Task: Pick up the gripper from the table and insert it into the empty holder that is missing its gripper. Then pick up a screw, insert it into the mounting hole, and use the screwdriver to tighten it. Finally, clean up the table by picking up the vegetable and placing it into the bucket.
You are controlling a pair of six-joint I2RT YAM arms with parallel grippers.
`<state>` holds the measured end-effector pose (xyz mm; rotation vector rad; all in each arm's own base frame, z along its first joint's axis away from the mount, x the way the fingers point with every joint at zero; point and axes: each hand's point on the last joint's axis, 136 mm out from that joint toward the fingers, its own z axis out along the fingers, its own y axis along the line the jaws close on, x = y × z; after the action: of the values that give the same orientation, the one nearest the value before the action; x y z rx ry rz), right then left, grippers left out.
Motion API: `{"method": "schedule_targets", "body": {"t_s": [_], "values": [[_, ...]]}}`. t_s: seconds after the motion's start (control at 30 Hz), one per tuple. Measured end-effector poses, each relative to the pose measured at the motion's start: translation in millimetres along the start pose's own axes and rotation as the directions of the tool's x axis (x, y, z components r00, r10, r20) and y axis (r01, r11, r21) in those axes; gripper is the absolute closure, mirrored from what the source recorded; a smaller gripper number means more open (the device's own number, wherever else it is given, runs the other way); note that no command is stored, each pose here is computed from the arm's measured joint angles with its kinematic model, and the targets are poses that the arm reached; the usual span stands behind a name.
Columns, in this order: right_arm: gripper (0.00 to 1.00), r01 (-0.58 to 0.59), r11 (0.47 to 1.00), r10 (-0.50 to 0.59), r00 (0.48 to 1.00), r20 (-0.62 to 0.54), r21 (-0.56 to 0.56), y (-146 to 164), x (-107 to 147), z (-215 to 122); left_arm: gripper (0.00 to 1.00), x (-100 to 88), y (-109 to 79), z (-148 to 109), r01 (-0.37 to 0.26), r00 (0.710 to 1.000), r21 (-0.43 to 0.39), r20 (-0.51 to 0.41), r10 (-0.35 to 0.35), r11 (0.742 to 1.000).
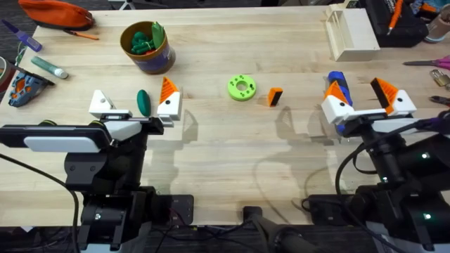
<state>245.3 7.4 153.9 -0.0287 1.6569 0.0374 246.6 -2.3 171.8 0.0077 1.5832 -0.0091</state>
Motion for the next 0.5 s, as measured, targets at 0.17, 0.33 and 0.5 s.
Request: {"method": "schedule_targets", "body": {"t_s": [0.17,0.33,0.5], "values": [[0.124,0.0,1.0,0.0,1.0,0.0,0.0,0.0,0.0,0.0,0.014,0.0,0.0,0.0,0.0,1.0,0.0,0.0,0.0,1.0],[0.124,0.001,1.0,-0.001,1.0,0.004,0.0,0.0,-1.0,0.0,0.015,-8.5,0.0,-0.1,0.0,0.999,0.0,0.034,0.0,1.0],[0.124,0.004,1.0,-0.003,0.997,0.077,-0.004,0.7,-18.9,-0.7,0.015,-26.7,0.2,-1.5,-0.005,0.994,-0.002,0.107,0.005,1.0]]}}
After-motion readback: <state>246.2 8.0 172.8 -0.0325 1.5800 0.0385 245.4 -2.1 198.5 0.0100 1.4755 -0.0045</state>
